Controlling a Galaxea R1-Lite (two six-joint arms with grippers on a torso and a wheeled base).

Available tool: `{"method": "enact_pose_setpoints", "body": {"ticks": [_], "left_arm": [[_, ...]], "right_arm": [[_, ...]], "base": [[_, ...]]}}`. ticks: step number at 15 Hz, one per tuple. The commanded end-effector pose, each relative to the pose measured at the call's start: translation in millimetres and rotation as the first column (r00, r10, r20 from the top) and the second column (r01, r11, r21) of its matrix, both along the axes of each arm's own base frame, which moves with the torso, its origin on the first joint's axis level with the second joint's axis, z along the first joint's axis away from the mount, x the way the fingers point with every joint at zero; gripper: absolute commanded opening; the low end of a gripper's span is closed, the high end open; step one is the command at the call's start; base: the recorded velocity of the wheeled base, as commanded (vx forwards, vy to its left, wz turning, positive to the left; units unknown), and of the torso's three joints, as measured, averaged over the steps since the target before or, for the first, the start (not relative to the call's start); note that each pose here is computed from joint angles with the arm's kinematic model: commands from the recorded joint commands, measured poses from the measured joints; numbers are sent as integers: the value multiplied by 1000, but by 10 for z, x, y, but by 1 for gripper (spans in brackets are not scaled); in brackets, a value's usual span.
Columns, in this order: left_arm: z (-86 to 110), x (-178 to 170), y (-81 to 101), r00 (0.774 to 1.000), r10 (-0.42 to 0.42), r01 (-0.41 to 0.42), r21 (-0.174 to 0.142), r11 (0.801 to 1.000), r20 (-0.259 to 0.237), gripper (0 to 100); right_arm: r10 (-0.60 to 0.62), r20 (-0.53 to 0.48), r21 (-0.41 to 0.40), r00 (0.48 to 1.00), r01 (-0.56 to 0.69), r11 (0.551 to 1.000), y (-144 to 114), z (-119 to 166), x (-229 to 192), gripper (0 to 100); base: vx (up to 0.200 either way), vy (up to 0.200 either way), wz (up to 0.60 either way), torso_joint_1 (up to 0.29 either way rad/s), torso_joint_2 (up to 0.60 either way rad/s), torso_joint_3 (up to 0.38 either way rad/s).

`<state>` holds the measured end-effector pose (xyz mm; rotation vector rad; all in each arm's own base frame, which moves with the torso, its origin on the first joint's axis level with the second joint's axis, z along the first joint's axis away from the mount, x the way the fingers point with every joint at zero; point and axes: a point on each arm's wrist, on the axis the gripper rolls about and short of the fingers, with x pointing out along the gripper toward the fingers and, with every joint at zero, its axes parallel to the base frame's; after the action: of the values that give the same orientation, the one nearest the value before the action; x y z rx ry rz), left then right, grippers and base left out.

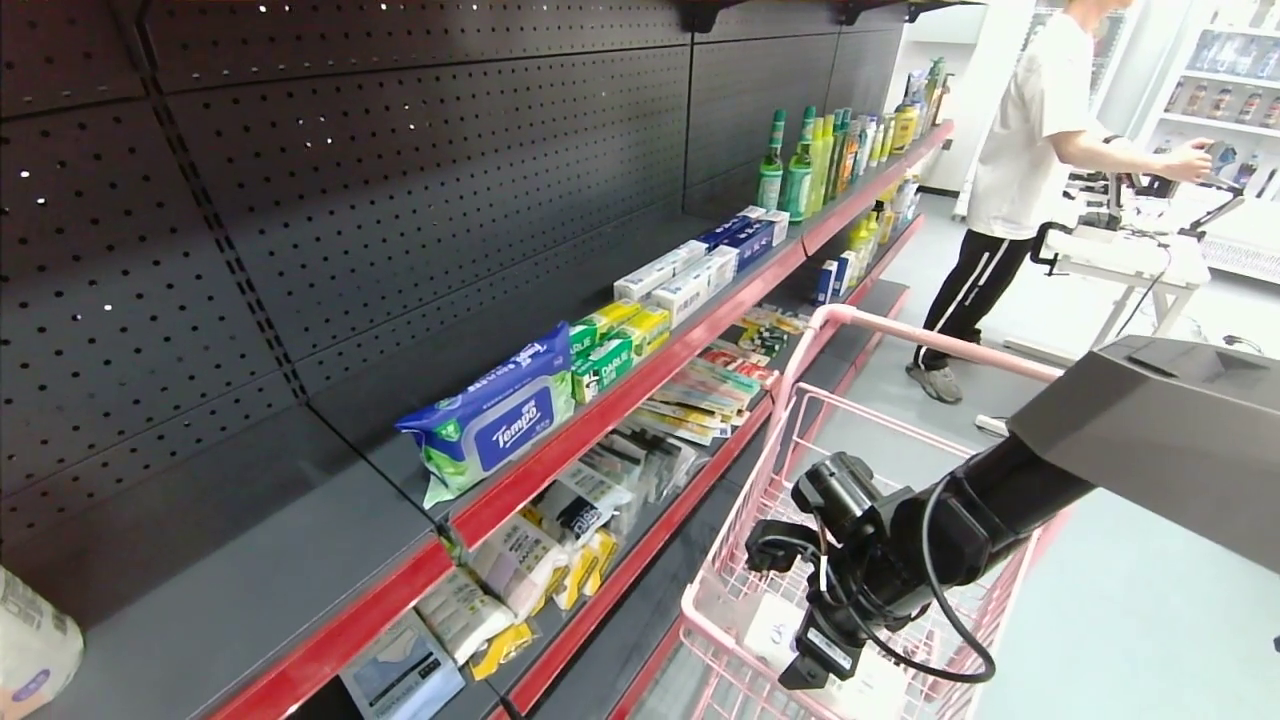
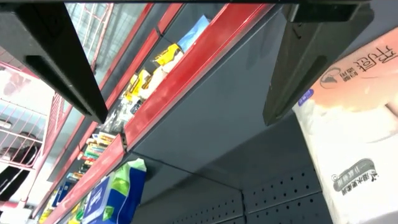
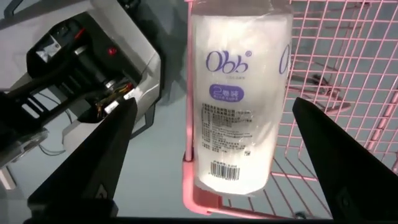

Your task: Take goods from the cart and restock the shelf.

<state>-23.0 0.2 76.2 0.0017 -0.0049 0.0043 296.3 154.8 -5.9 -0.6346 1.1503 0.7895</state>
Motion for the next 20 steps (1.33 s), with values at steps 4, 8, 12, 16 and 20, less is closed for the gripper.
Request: {"method": "enact_pose_setpoints", "body": {"ticks": [4, 8, 12, 16, 20], "left_arm": [[0, 1, 0, 1000, 0, 0, 0, 1000, 0, 100], [0, 1, 0, 1000, 0, 0, 0, 1000, 0, 100], [0, 1, 0, 1000, 2, -2, 0, 1000, 0, 100], [-4, 2, 0, 1000, 0, 0, 0, 1000, -2, 100], [0, 1, 0, 1000, 0, 0, 0, 1000, 0, 100]], "right_arm": [[-1, 7, 0, 1000, 1, 1000, 28, -76, 106, 100], [-4, 6, -1, 1000, 4, 1000, 33, -122, 152, 100], [-20, 12, -4, 1000, 20, 1000, -34, -164, 250, 100], [-18, 33, -8, 999, 18, 1000, -107, -204, 387, 100], [-16, 37, -5, 999, 16, 1000, -84, -243, 439, 100]], "base": [[0, 0, 0, -68, 164, 90], [0, 0, 0, -94, 229, 126], [0, 0, 0, 0, 0, 0], [0, 0, 0, 0, 0, 0], [0, 0, 0, 0, 0, 0]]}}
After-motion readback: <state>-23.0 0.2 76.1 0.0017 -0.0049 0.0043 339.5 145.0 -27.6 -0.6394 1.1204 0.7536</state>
